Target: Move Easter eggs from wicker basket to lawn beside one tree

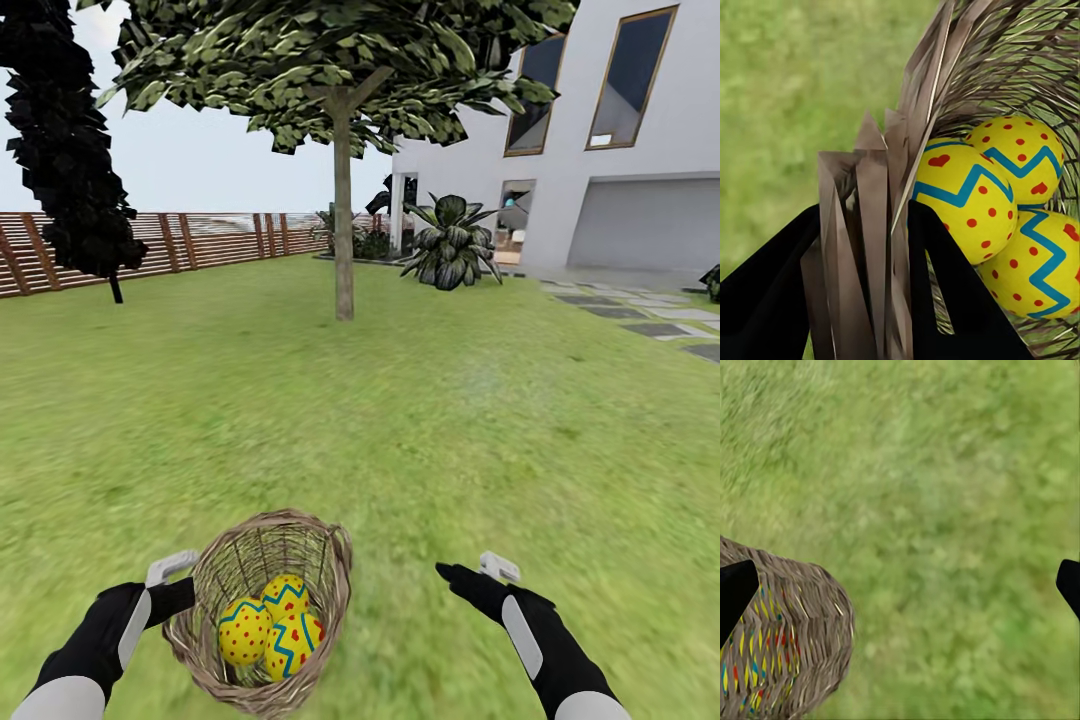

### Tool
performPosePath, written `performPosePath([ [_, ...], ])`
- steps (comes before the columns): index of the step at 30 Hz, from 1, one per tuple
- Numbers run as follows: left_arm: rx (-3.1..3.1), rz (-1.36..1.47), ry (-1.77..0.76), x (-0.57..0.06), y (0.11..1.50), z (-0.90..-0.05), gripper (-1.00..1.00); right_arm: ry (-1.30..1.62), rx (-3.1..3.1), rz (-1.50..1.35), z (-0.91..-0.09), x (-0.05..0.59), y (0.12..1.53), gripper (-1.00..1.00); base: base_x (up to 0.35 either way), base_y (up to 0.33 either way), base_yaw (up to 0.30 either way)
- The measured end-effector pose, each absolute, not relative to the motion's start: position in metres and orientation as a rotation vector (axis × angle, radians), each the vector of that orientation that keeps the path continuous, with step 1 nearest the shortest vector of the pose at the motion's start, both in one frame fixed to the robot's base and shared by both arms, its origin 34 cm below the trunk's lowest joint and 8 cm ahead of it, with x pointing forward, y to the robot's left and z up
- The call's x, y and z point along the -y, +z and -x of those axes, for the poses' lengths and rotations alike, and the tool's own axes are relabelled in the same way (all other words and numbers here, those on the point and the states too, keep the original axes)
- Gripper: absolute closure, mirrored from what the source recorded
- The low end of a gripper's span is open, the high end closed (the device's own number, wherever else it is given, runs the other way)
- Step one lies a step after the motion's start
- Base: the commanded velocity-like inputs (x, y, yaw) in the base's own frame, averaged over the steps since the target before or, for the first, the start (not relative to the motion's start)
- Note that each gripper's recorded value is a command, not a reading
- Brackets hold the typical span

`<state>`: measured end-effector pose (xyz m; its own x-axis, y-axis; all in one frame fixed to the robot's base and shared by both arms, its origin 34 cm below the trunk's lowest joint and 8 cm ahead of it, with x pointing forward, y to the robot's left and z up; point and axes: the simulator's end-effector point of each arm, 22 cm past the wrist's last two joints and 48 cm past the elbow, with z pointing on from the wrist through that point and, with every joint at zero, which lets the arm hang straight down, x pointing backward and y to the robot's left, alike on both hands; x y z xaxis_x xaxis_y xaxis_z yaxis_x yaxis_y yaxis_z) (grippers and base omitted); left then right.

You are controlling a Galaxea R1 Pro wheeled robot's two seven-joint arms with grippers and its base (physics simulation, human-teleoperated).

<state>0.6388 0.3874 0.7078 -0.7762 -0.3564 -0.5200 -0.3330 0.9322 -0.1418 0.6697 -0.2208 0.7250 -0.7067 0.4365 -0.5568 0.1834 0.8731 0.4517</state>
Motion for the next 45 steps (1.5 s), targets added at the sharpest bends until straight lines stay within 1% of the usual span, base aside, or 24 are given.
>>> performPosePath([
  [29,-2.525,0.49,-0.055,-0.3884,0.7084,-0.6391,1.0,0.479,-2.352,-0.444,-0.6699,0.2209,0.7251,-1.0,0.333,0.0,0.0],
  [45,-2.524,0.492,-0.058,-0.388,0.7086,-0.6393,1.0,0.491,-2.352,-0.444,-0.6698,0.2144,0.7254,-1.0,0.325,0.08,0.0],
])
